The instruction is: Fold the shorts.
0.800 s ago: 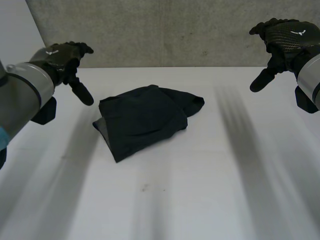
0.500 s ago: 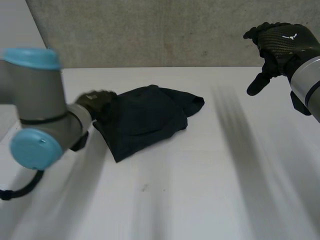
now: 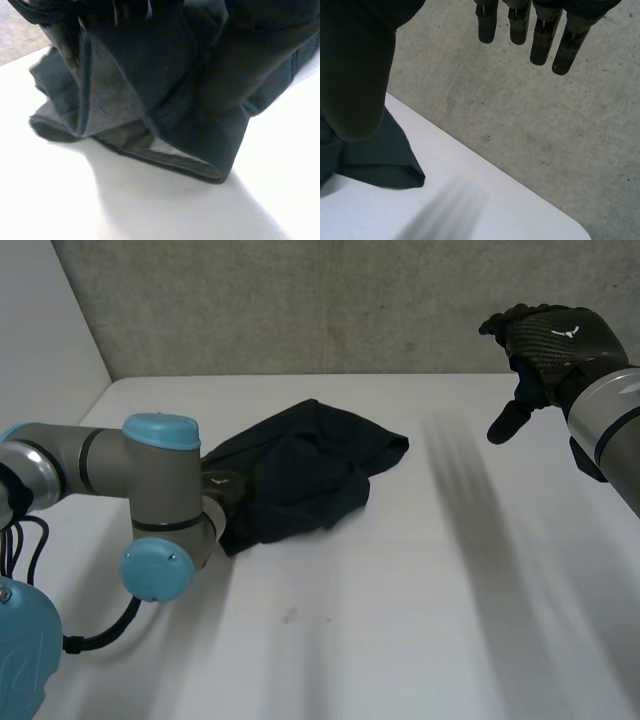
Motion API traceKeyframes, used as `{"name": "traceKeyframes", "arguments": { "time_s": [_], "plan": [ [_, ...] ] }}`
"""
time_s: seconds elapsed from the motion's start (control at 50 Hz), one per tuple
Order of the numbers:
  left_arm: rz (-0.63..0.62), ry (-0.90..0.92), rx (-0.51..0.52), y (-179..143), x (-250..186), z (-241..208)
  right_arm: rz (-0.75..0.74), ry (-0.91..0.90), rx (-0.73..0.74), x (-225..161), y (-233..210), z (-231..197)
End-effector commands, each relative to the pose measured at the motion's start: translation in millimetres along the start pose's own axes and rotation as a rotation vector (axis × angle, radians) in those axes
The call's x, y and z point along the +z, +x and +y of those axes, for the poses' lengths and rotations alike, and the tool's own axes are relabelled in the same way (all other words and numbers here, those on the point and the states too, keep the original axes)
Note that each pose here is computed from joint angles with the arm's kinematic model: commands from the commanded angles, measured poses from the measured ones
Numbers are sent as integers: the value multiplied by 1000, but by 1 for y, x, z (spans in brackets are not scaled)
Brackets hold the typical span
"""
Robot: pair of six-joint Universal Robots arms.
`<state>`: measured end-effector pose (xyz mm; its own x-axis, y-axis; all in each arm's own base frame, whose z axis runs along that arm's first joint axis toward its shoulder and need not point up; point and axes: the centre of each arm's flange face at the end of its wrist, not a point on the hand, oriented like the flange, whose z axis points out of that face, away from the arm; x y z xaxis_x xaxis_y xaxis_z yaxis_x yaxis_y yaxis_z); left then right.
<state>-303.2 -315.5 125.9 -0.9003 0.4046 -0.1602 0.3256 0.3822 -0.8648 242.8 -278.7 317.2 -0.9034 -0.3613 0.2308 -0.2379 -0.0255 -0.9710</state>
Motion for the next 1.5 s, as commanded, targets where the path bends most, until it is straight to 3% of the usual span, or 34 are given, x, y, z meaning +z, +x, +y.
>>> {"name": "traceKeyframes", "arguments": {
  "time_s": [0.02, 0.16, 0.26, 0.34, 0.44, 0.52, 0.68, 0.84, 0.92, 1.06, 1.26, 1.38, 1.5],
  "plan": [
    [-222, 121, 8, -34, -10, -43, 0, 0, 0, 0, 0, 0],
    [-447, 301, 5, -124, -31, -106, 0, 3, 0, 0, 0, -1],
    [-492, 470, 43, -137, -43, -141, -5, 4, -1, 0, -2, -1],
    [-475, 652, 48, -129, -61, -174, -7, 3, -1, 0, -2, -1],
    [-337, 864, 65, -81, -82, -203, -3, 7, -1, 1, -1, -3],
    [-93, 985, 113, -6, -99, -205, 10, 12, 0, 2, 3, -5],
    [319, 868, 196, 96, -85, -134, 24, 48, -1, -2, 8, -16],
    [550, 704, 255, 148, -82, -62, 74, 50, 2, 2, 25, -17],
    [607, 696, 277, 157, -91, -56, 85, 46, 2, 3, 29, -15],
    [572, 715, 268, 140, -103, -79, 68, 46, -30, 6, 28, -15],
    [429, 635, 224, 67, -136, -101, -126, -17, -274, 0, 9, 15],
    [210, 398, 94, 27, -140, -66, -307, -120, -361, -16, -11, 65],
    [114, 151, 29, 18, -143, -14, -420, -162, -374, -18, -28, 113]
  ]
}}
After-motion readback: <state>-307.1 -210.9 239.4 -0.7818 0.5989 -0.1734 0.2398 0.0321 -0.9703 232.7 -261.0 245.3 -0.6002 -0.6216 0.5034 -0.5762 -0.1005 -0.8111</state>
